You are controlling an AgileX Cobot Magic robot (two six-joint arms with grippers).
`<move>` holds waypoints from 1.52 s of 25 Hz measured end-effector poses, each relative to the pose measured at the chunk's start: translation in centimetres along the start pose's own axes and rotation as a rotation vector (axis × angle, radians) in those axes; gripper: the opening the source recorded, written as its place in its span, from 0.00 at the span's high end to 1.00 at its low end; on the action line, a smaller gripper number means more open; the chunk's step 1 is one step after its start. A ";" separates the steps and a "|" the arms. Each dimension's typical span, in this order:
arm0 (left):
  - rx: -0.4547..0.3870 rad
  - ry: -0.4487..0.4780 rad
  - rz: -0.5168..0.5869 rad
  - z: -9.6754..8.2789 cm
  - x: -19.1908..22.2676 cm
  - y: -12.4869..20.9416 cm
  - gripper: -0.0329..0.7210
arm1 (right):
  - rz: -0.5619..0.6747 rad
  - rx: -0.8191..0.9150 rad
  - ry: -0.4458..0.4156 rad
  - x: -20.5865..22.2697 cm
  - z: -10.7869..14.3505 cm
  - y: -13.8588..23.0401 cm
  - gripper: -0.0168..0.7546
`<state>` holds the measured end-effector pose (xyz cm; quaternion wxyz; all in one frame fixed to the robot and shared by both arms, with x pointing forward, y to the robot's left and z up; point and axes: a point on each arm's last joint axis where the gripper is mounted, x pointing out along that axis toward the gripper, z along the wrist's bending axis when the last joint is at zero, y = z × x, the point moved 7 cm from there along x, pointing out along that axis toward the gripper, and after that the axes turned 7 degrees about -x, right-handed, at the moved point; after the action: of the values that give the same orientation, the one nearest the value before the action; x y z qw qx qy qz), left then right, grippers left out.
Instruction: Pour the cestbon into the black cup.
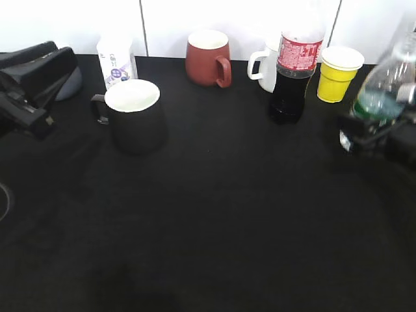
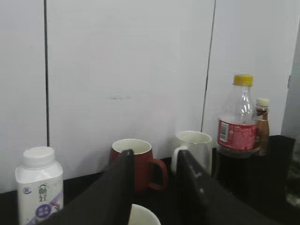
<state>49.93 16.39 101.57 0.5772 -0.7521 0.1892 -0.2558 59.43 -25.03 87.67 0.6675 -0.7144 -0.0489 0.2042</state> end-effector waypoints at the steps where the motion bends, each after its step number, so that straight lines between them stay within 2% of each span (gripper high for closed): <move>1: -0.009 0.002 0.002 0.0 0.0 0.0 0.64 | 0.013 -0.021 0.004 0.1 -0.1 0.5 0.34; 4: -0.006 0.019 0.010 -0.3 0.0 0.1 0.64 | 0.010 -0.031 0.000 0.4 0.0 1.2 0.31; 7: 0.001 0.034 0.018 -0.6 0.0 0.3 0.64 | 0.019 0.005 0.001 0.4 0.0 1.4 0.16; 8: 0.001 0.034 0.018 -0.6 0.0 0.3 0.64 | 0.022 0.026 0.006 0.4 -0.1 1.5 0.13; 14: 0.001 0.036 0.014 -0.6 0.0 0.2 0.64 | 0.030 0.047 0.048 -1.7 0.0 0.8 0.12; 19: -0.004 0.036 0.013 -0.6 0.0 0.2 0.64 | 0.099 0.051 0.054 -4.0 0.7 1.4 0.12; 22: -0.037 0.014 0.056 -0.3 -0.1 0.7 0.64 | 0.128 0.022 0.073 -5.6 0.8 0.2 0.12; 26: 0.009 -0.096 0.220 1.1 0.2 1.1 0.64 | 0.220 -0.031 0.133 -7.9 0.2 -1.2 0.13; 29: 0.038 -0.225 0.362 2.9 0.4 0.5 0.64 | 0.407 -0.050 0.223 -9.5 -1.5 -1.9 0.14; 31: -0.046 -0.392 0.508 4.4 -0.2 -0.1 0.64 | 0.504 0.088 0.338 -10.5 -3.1 -4.1 0.20; 32: -0.102 -0.449 0.564 4.4 -0.6 -1.0 0.64 | 0.532 0.183 0.374 -11.1 -3.4 -5.7 0.23; 33: -0.121 -0.468 0.590 3.7 -0.9 -2.5 0.64 | 0.526 0.246 0.379 -11.6 -3.2 -8.2 0.25; 35: -0.130 -0.458 0.586 1.8 -2.4 -5.7 0.64 | 0.479 0.304 0.294 -13.0 -1.4 -12.2 0.25; 38: -0.103 -0.446 0.606 -0.5 -7.6 -8.4 0.64 | 0.355 0.247 0.150 -17.2 2.2 -15.7 0.26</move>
<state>43.50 22.55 108.53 0.6151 -0.7272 0.2855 0.1065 46.12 -27.19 106.83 0.7052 -0.6380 0.1528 0.2690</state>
